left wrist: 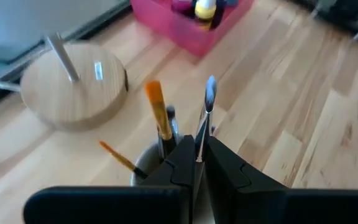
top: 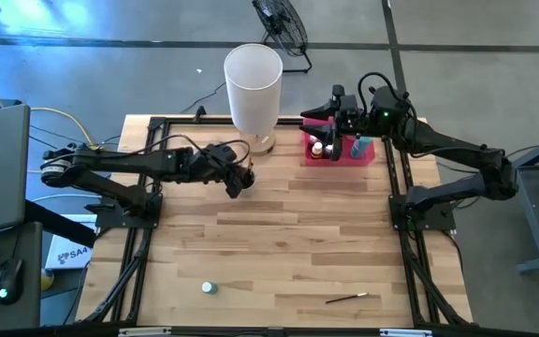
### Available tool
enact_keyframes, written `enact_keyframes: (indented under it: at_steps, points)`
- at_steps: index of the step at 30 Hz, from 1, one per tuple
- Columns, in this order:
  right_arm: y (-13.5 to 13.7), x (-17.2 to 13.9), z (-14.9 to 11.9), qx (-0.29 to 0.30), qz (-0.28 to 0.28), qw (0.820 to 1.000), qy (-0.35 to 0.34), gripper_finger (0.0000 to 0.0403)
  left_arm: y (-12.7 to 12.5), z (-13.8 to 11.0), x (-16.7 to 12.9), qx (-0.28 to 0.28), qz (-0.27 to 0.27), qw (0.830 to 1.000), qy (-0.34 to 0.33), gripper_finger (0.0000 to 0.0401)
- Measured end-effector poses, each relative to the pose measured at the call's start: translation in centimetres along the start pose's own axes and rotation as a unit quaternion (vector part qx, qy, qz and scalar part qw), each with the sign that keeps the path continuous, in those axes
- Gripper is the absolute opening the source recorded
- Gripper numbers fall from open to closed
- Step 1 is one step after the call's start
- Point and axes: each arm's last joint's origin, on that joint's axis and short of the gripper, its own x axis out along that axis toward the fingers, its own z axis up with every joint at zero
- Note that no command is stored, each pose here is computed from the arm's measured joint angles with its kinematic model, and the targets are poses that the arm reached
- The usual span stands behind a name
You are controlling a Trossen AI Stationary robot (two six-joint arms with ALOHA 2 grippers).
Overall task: Pick & Place Paint Supplies
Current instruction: Put the silver eyeshadow brush into the white cup
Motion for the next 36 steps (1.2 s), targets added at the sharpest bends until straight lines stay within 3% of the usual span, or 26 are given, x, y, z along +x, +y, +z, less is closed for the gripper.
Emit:
enact_keyframes:
  at_steps: [7, 21, 36]
  points:
    - [0.00, 0.00, -0.02, 0.000, 0.000, 1.000, 0.000, 0.0160, -0.23, -0.84, 0.88, 0.000, 0.000, 0.999, 0.037, 0.0017]
    - [0.03, 0.02, 0.04, -0.012, 0.001, 1.000, -0.003, 0.0160, -0.41, -1.01, 1.01, -0.006, -0.006, 0.999, 0.045, 0.0018]
    - [0.04, 0.02, 0.05, -0.012, 0.003, 1.000, -0.003, 0.0160, -0.29, -0.97, 1.00, -0.003, 0.013, 0.999, 0.036, 0.0087]
